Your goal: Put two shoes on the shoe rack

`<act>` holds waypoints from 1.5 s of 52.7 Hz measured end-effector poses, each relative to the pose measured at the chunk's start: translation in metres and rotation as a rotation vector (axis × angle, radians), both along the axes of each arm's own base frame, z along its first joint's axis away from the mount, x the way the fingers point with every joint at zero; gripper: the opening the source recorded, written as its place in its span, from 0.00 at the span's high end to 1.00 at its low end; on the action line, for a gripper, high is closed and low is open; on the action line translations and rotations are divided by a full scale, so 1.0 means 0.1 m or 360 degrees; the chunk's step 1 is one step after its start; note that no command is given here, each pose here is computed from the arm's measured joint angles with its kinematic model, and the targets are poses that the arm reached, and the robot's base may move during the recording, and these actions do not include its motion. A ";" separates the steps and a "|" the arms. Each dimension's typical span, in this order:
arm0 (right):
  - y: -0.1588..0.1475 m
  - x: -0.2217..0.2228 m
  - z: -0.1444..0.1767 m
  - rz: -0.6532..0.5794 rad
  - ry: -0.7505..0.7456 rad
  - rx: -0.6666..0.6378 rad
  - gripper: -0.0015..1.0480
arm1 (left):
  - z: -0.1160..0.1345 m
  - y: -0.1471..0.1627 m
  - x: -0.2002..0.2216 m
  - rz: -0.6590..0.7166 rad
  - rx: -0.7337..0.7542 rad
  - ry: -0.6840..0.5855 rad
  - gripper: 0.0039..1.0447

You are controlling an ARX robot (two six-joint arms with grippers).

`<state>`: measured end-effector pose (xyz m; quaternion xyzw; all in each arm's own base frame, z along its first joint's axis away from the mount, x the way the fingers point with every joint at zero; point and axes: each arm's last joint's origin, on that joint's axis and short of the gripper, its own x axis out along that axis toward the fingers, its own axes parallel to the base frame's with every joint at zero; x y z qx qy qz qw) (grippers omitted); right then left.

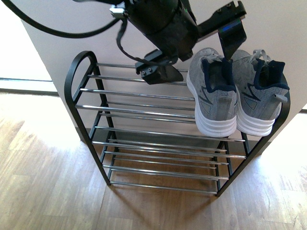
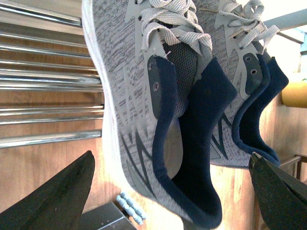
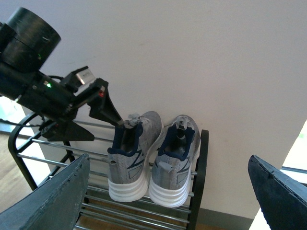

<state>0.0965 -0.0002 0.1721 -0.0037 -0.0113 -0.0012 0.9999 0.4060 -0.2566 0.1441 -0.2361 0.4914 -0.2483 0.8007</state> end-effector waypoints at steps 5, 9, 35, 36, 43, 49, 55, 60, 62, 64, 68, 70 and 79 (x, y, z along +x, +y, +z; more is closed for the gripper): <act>0.00 0.00 0.00 0.0000 0.0000 0.0000 0.09 | 0.10 0.14 -0.03 0.0049 0.0061 -0.0016 0.09; 0.00 0.00 0.00 0.0000 0.0000 0.0000 0.09 | 0.19 0.28 -0.05 0.0086 0.0114 -0.0038 0.09; 0.00 0.00 0.00 0.0000 0.0000 0.0000 0.09 | 1.17 1.11 -0.62 0.0130 0.0342 -0.0362 0.09; 0.00 0.00 0.00 0.0000 0.0000 0.0000 0.09 | 1.21 1.13 -0.66 0.0120 0.0339 -0.0374 0.09; 0.00 0.00 0.00 0.0000 0.0000 0.0000 0.09 | 1.41 1.27 -0.92 0.0003 0.0231 -0.0418 0.09; 0.00 0.00 0.00 0.0000 0.0000 0.0000 0.09 | 1.54 1.46 -1.17 0.0038 0.0136 -0.0471 0.09; 0.00 0.00 0.00 0.0000 0.0000 0.0000 0.09 | 1.50 1.69 -1.39 0.0177 0.0112 -0.0463 0.09; 0.00 0.00 0.00 0.0000 0.0000 0.0000 0.09 | 1.46 1.86 -1.65 0.0290 0.0119 -0.0471 0.09; 0.00 0.00 0.00 0.0000 0.0000 0.0000 0.09 | 1.49 1.90 -1.75 0.0332 0.0153 -0.0526 0.09; 0.00 0.00 0.00 0.0000 0.0000 0.0000 0.09 | 1.48 1.92 -1.81 0.0456 0.0285 -0.0791 0.14; 0.00 0.00 0.00 0.0000 0.0000 0.0000 0.09 | 1.37 2.05 -1.96 0.0790 0.0576 -0.1424 0.31; 0.00 0.00 0.00 -0.0001 0.0000 0.0000 0.09 | 1.31 2.12 -2.02 0.0872 0.0641 -0.1549 0.38; 0.00 0.00 0.00 0.0001 0.0000 0.0000 0.09 | 1.01 2.26 -2.20 0.0871 0.0744 -0.1658 0.64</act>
